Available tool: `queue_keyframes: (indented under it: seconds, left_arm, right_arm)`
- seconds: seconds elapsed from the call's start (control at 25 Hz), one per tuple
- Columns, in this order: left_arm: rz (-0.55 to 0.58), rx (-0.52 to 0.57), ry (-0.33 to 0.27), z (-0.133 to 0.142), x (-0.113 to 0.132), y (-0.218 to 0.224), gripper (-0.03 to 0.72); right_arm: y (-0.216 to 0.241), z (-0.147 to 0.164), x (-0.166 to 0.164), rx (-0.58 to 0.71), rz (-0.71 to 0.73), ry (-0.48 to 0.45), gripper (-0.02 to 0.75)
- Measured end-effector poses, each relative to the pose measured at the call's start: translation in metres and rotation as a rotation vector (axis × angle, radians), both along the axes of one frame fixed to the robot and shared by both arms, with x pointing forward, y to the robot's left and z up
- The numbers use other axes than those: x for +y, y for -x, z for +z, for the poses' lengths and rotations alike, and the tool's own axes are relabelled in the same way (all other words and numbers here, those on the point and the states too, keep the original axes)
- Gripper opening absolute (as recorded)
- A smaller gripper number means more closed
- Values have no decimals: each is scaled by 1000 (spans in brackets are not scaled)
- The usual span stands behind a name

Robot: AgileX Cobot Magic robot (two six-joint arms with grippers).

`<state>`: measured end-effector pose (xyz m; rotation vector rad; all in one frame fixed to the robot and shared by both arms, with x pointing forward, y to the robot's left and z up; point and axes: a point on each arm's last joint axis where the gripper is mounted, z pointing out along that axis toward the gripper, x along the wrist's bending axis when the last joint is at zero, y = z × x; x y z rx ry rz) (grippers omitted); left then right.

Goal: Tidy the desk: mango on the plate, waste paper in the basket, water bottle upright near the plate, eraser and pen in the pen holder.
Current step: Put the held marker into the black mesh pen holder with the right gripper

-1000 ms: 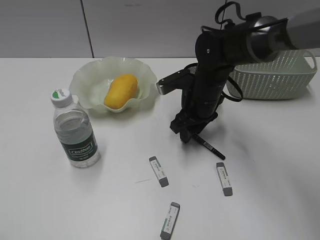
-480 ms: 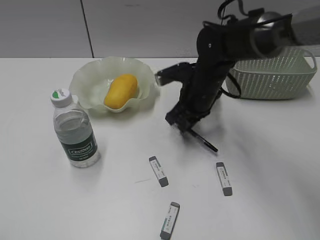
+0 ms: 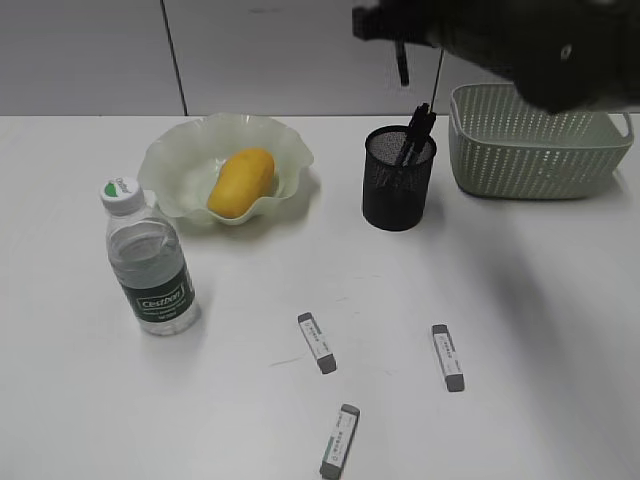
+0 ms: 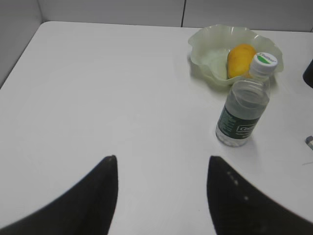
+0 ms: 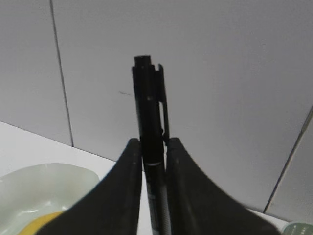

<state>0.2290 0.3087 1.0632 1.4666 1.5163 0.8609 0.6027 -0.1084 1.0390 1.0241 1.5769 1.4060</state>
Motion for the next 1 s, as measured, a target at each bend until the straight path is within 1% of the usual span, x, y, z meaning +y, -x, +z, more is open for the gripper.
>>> queue_keyframes:
  seconds: [0.24,0.32,0.4,0.44,0.48,0.52,0.56,0.64,0.72,0.76,0.84,0.96,1.0]
  left_arm:
    - [-1,0,1,0,0,0,428]
    - [-2,0,2,0,0,0,421]
    - [-2,0,2,0,0,0,413]
    - [-2,0,2,0,0,0,410]
    - [-2,0,2,0,0,0,407]
    - [-2,0,2,0,0,0,403]
    - [-2,0,2,0,0,0,399]
    - [-2,0,2,0,0,0,393]
    - [-2,0,2,0,0,0,389]
    - [-2,0,2,0,0,0,387]
    - [-2,0,2,0,0,0,384]
    - [-2,0,2,0,0,0,383]
    - [-2,0,2,0,0,0,383]
  right_arm:
    - [-18,-71,0,75,-47,7,120]
    - [-19,-87,1,111,-50,12,120]
    - [-19,-96,2,152,-48,17,120]
    - [-19,-98,2,171,-46,21,137]
    - [-19,-99,2,185,-44,25,171]
    - [-19,-100,1,193,-45,25,215]
    - [-18,-101,2,204,-43,29,279]
    - [-16,-97,0,236,-36,38,400]
    - [-13,-79,-2,238,-25,51,457]
    - [-10,-69,-4,234,-16,69,472]
    - [0,-39,-8,218,13,101,483]
    - [26,1,-15,295,80,149,487]
    - [38,12,-19,348,113,177,482]
